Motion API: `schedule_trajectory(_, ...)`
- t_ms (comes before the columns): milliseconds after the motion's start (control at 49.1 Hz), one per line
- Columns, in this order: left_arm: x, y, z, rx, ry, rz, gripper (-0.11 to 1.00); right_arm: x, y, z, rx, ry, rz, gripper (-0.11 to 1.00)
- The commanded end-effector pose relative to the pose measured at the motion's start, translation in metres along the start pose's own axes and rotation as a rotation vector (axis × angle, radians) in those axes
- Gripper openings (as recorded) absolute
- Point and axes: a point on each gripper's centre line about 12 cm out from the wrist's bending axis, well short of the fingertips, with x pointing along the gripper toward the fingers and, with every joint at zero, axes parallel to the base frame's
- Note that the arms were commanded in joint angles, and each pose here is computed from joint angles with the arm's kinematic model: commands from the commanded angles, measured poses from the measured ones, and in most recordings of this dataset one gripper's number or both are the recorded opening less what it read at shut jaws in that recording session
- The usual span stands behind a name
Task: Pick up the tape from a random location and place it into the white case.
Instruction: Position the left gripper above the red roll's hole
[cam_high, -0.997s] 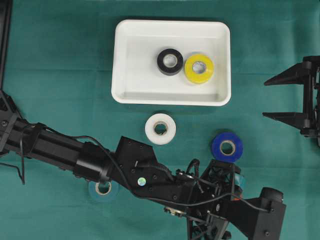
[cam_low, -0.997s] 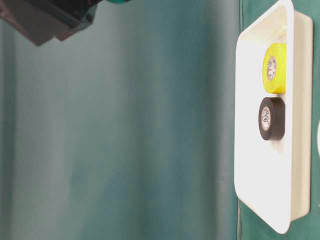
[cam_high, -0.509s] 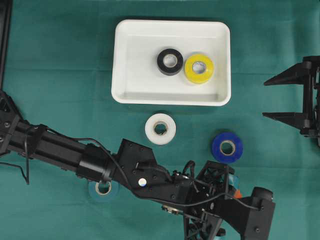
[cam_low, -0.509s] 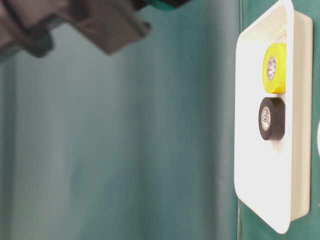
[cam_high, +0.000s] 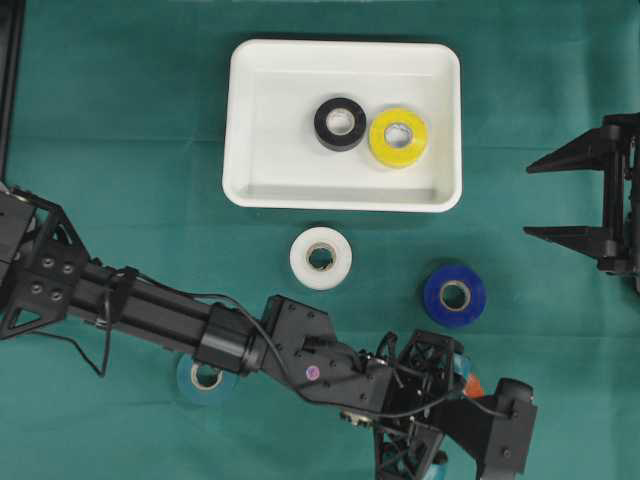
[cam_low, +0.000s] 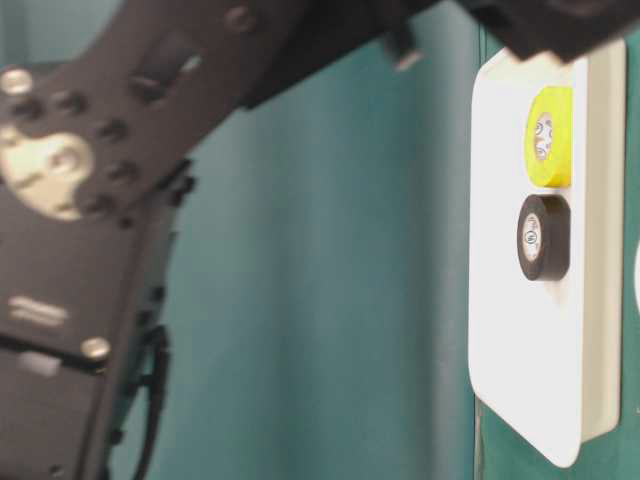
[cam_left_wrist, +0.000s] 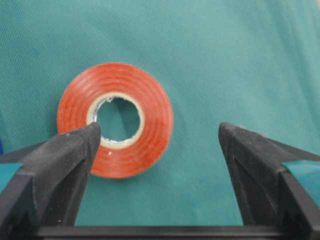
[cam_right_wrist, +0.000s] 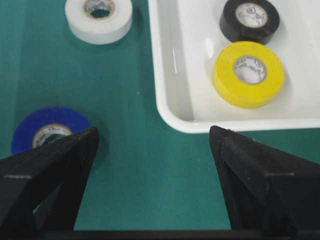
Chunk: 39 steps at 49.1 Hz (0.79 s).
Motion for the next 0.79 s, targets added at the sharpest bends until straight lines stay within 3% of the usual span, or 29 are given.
schedule_trajectory(0, -0.006, 0.003, 0.011, 0.000, -0.049, 0.004, 0.94, 0.002, 0.001, 0.002, 0.001, 0.000, 0.003, 0.84)
schedule_trajectory(773, 0.032, -0.002, -0.006, 0.005, -0.009, 0.000, 0.93, 0.005, 0.000, -0.004, 0.002, 0.037, -0.003, 0.84)
